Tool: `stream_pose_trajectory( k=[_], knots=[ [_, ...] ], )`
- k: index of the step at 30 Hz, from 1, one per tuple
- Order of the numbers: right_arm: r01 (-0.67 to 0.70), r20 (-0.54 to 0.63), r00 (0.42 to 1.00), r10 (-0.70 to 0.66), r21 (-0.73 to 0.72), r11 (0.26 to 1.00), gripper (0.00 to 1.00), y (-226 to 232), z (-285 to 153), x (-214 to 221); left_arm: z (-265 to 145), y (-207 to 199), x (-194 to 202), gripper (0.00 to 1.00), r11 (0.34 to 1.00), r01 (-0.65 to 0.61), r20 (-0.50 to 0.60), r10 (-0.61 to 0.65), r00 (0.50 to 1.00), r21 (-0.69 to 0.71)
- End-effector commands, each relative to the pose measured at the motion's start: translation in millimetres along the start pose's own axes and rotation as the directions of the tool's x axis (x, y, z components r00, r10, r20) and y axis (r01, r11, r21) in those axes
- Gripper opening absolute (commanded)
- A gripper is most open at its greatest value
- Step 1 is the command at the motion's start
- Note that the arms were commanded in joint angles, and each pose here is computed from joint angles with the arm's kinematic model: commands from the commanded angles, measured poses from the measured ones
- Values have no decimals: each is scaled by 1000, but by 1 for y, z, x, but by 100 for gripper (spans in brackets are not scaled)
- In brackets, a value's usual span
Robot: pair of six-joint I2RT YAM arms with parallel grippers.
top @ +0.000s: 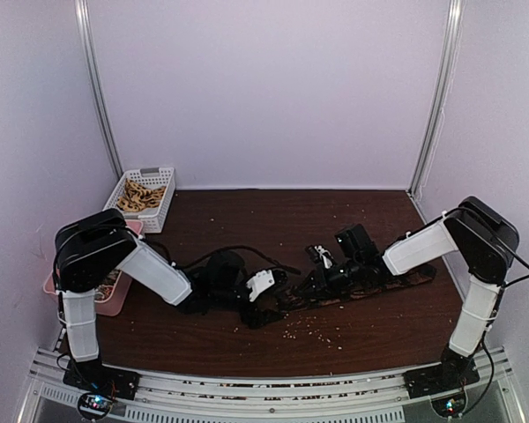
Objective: Roll the ties
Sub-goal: Roll the tie at the center of the board.
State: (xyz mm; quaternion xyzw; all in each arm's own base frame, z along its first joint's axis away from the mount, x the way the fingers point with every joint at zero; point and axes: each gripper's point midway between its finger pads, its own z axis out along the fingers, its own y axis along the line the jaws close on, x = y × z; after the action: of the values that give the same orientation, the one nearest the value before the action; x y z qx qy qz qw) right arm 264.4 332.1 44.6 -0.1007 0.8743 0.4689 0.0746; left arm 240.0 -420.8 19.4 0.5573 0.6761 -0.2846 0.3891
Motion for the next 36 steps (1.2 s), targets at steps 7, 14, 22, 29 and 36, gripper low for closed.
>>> stream_pose_trajectory(
  k=[7,14,22,29,36],
  knots=[
    [-100,13,995,100,46,994,0,-26,0,16,36,-3,-2,86,995,75,32,-73,997,-66],
    [-94,20,995,94,26,995,0,-17,1,15,56,-26,25,59,994,67,-86,-60,995,87],
    [-103,55,993,104,-33,994,0,5,-2,14,24,-40,61,30,983,39,-154,-12,988,180],
    [-58,21,998,59,-38,998,31,17,6,11,25,-41,58,28,979,19,-148,12,989,204],
    [-29,-1,1000,29,-57,998,27,27,8,7,26,-40,56,28,979,20,-144,10,990,204]
  ],
)
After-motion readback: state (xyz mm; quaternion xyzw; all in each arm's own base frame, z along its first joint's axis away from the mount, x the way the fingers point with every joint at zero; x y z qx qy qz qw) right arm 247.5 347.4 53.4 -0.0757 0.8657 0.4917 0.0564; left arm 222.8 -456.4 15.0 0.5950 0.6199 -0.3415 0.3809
